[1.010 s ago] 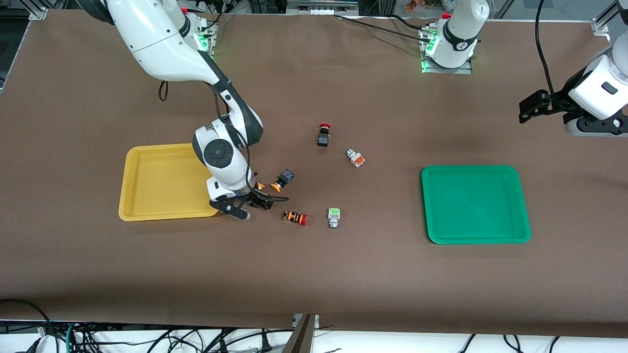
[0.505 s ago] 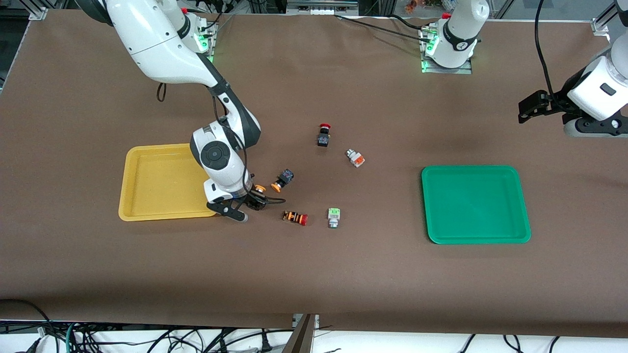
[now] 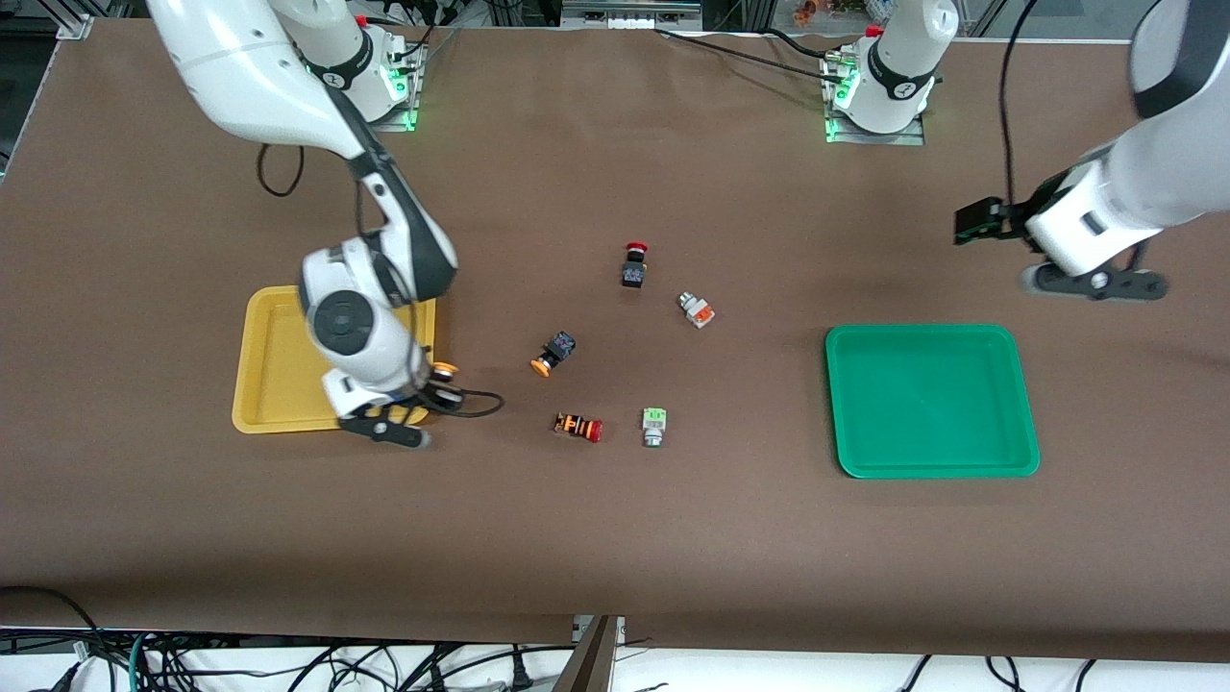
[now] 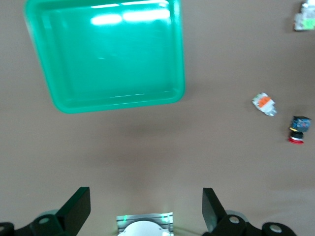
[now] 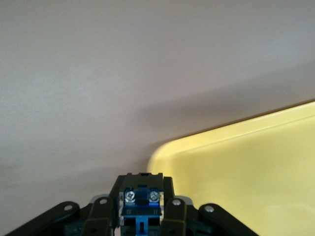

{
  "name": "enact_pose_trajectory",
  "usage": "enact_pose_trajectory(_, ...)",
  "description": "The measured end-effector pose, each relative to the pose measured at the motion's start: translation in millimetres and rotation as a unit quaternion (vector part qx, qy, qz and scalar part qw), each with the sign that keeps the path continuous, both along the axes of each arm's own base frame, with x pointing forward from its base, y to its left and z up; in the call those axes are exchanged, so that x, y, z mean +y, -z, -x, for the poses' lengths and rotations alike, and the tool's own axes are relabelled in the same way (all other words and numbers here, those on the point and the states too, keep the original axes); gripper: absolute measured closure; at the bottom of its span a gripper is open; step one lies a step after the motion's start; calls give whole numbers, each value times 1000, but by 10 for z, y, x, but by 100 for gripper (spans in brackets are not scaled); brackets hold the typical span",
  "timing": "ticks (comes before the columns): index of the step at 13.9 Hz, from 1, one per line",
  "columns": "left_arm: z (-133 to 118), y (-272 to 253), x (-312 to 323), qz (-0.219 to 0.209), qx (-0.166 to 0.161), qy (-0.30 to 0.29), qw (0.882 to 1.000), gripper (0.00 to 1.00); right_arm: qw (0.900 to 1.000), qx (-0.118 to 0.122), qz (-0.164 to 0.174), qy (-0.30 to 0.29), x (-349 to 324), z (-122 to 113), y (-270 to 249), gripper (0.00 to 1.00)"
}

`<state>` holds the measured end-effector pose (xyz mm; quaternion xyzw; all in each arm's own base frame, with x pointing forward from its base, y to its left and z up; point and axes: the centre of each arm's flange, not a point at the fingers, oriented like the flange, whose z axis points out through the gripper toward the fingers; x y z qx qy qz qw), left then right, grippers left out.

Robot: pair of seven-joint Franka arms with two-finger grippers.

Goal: Place green and yellow buttons in trays

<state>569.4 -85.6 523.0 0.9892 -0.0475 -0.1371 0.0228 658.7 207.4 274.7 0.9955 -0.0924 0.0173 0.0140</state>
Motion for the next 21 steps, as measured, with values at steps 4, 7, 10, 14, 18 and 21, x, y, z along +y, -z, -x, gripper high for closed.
enact_pose_trajectory(4,-374,626,-603,17,-16,34,999,0,999,12,6,-39,-707,-45,-268,67)
enact_pose_trajectory(7,-724,1038,-1186,29,-53,31,998,0,998,7,3,-56,-1107,60,52,67)
enact_pose_trajectory(10,-1000,1505,-1633,46,-95,15,994,0,997,8,1,-71,-1427,267,383,67)
enact_pose_trajectory(14,-939,2168,-2571,66,-154,-37,985,0,995,-5,0,-95,-1787,504,520,67)
enact_pose_trajectory(18,-839,2842,-3036,85,-196,-51,976,0,994,-2,1,-111,-2042,607,617,67)
enact_pose_trajectory(21,-636,3160,-3315,46,-205,-41,977,0,994,-5,1,-112,-2058,599,583,43)
